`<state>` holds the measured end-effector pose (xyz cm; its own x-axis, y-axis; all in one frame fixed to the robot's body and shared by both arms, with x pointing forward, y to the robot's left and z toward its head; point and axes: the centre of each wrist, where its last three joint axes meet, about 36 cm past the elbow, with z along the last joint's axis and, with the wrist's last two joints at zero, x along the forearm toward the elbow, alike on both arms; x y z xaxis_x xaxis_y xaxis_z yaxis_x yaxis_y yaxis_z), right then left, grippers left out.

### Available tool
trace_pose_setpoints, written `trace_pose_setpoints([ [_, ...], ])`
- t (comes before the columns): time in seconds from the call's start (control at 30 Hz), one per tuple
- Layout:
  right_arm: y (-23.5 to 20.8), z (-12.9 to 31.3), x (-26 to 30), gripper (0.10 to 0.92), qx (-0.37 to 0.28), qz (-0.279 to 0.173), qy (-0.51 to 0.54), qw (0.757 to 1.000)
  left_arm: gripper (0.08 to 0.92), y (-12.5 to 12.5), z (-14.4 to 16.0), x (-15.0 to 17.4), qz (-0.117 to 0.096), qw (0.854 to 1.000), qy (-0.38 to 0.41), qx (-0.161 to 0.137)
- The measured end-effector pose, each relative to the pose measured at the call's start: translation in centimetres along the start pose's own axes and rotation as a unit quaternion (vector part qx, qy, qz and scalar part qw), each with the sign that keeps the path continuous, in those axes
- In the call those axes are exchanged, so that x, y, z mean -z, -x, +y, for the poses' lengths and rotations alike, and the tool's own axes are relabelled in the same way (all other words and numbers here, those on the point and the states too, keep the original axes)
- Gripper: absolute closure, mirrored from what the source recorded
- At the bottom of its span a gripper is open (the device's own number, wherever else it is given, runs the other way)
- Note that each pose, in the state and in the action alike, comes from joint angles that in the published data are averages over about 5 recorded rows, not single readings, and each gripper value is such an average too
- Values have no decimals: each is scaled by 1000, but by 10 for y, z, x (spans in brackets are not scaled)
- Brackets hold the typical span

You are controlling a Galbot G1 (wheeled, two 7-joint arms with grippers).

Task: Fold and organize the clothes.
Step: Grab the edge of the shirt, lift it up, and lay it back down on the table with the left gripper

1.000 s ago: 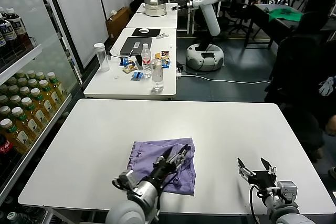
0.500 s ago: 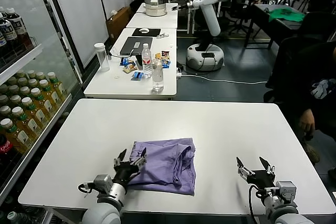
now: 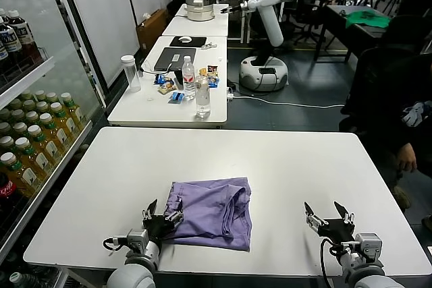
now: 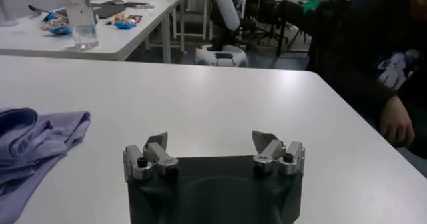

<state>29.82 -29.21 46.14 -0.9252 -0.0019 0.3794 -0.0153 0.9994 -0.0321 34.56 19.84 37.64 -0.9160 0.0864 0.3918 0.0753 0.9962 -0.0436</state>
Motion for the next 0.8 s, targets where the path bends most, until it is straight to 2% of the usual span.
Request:
trace_pose_setpoints([
  [0.23,-1,1,0,200,-2,-1,1,1000,415,2,3,0,16,999,-27,-5],
  [0.47,-5,3,0,200,-4,-1,2,1000,623,2,8,7,23,996,-88,-23],
  [0.67,-9,4,0,200,-7,-2,3,1000,822,3,13,11,24,987,-155,-40],
  [0.8,-11,4,0,200,-9,-3,5,1000,891,2,17,15,23,977,-204,-53],
])
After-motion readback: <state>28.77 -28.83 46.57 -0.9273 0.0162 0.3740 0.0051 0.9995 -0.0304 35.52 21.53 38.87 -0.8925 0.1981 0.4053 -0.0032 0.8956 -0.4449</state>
